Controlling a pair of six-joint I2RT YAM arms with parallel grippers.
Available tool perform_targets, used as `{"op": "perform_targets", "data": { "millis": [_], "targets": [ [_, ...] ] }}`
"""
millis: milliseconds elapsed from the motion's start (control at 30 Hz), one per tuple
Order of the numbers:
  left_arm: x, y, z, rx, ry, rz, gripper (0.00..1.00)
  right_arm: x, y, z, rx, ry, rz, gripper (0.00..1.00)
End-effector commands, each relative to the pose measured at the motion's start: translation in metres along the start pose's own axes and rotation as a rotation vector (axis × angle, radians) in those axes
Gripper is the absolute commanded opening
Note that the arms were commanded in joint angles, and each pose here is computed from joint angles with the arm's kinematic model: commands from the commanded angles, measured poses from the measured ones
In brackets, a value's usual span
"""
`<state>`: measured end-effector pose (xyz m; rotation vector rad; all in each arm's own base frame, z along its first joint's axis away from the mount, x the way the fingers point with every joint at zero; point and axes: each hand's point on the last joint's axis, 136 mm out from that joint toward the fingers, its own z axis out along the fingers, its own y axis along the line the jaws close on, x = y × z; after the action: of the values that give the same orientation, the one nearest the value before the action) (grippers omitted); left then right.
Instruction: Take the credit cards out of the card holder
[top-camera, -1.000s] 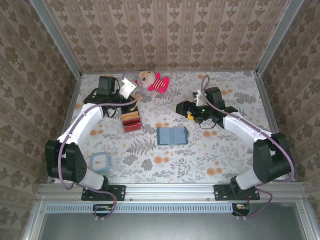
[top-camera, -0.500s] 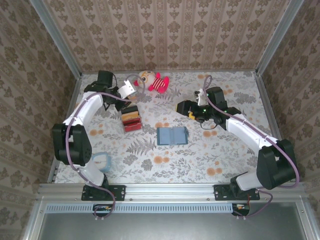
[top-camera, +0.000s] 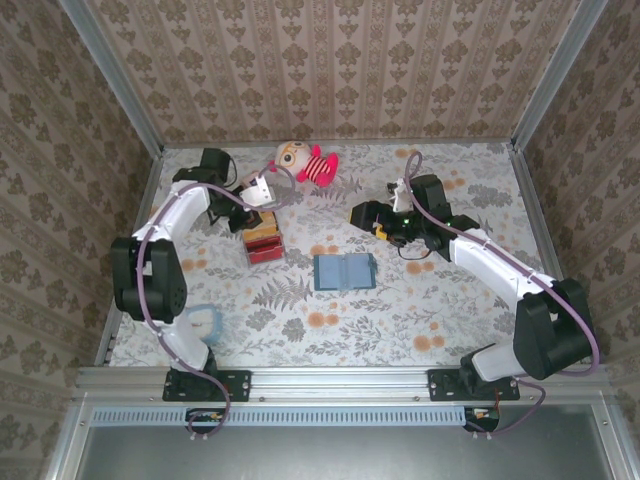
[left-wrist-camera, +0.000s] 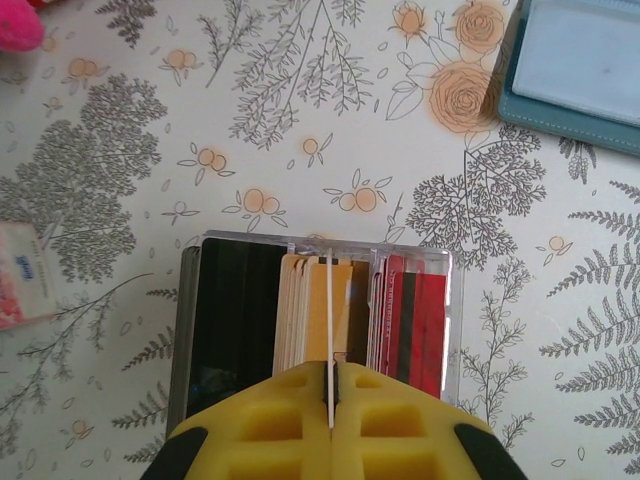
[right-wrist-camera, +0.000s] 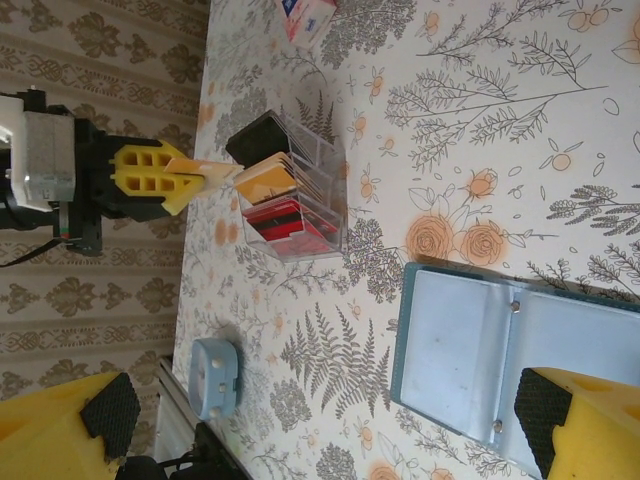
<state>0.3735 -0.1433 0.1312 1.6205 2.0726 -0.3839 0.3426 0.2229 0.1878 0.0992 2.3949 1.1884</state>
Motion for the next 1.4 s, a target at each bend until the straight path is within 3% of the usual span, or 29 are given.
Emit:
{"op": "perform_targets", "data": {
  "millis": [0,667,1033,1267,1367],
  "targets": [
    [0.004,-0.006,0.009,0.051,0.001,0.020,0.00,-0.002,0.002,-0.004,0.010,-0.025,-0.010,1.00],
    [0.027,0.001,0.037,0.070,0.115,0.041,0.00,-0.004,0.007,-0.007,-0.009,-0.036,-0.011,1.00],
    [0.017,0.011,0.029,0.004,0.112,0.025,0.28,-0.001,0.001,0.002,-0.002,-0.010,0.013,1.00],
    [-0.011,0.019,0.003,-0.068,0.004,0.004,0.31,0.004,-0.009,0.004,0.035,0.004,0.019,1.00],
    [-0.028,0.023,-0.015,-0.131,-0.074,-0.033,0.37,0.012,-0.016,0.005,0.104,0.024,-0.011,1.00]
  ]
}}
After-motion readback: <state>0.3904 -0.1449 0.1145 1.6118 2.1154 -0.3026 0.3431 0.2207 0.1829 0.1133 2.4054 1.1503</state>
